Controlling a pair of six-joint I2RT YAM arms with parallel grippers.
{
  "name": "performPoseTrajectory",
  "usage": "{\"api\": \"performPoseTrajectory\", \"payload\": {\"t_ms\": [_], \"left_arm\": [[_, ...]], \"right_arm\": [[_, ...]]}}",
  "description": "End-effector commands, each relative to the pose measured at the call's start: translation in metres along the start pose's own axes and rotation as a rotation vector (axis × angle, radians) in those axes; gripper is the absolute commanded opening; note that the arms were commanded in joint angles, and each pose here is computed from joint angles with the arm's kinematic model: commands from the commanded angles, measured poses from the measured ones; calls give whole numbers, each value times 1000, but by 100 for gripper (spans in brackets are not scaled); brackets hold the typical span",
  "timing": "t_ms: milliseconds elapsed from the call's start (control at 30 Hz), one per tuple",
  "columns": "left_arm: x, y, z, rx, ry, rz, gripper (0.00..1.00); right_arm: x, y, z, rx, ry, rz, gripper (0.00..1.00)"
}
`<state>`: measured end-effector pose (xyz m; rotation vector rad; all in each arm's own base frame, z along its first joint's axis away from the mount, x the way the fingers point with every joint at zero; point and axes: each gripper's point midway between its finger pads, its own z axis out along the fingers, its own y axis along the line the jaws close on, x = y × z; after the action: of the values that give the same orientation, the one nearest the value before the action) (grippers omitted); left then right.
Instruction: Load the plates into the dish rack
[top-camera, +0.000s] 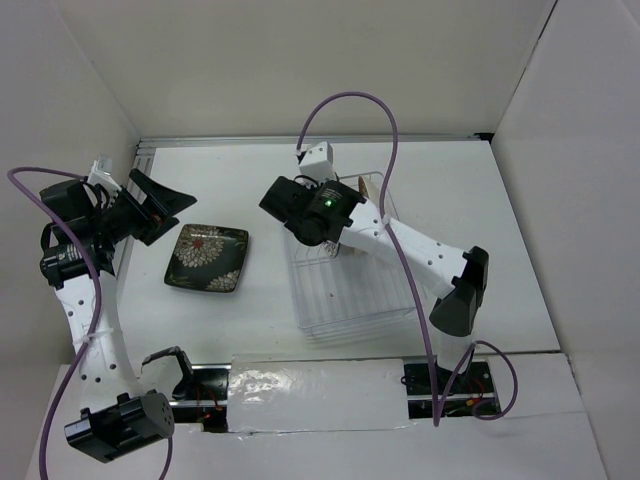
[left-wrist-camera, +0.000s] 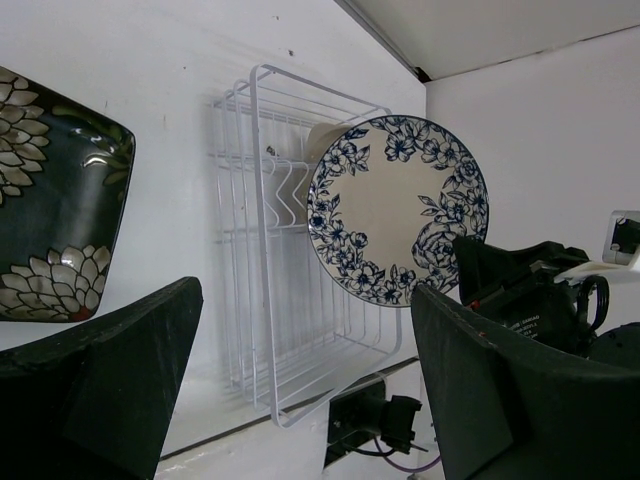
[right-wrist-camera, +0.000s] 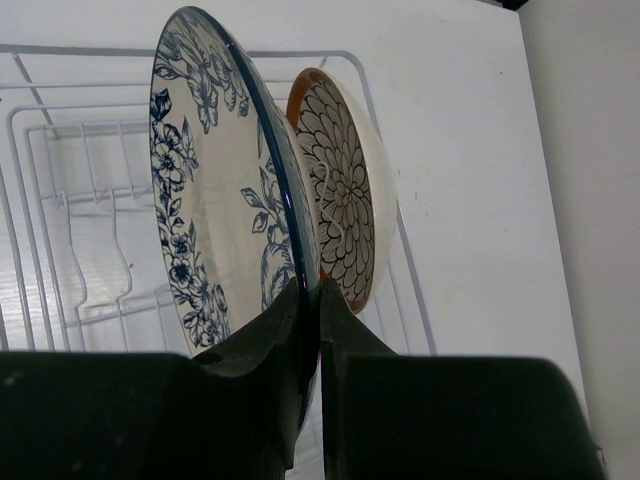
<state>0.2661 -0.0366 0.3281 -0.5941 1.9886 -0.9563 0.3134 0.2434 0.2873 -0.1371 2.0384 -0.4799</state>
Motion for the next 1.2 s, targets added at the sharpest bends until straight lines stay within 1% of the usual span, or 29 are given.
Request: {"api": "performPoseTrajectory", "payload": {"t_ms": [0,300,533,900,1167], "left_arm": [[-2,-4,0,28,-7,52,98],[-3,-2,1,17,-10,41,97],[-5,-2,0,9,-18,45,98],[-7,-1,2,5,-20,41,98],[-6,1,2,-3,-19,37,98]], "right_arm": [[-20,-42,-5,122,-81,71,0],[-32,-58,-14,113,-119,136,0],[-32,-59,-15,109,-120,127,0],[6,-35,2,126,-43,14,0],[19,-15,9,82,-4,-3,0]]}}
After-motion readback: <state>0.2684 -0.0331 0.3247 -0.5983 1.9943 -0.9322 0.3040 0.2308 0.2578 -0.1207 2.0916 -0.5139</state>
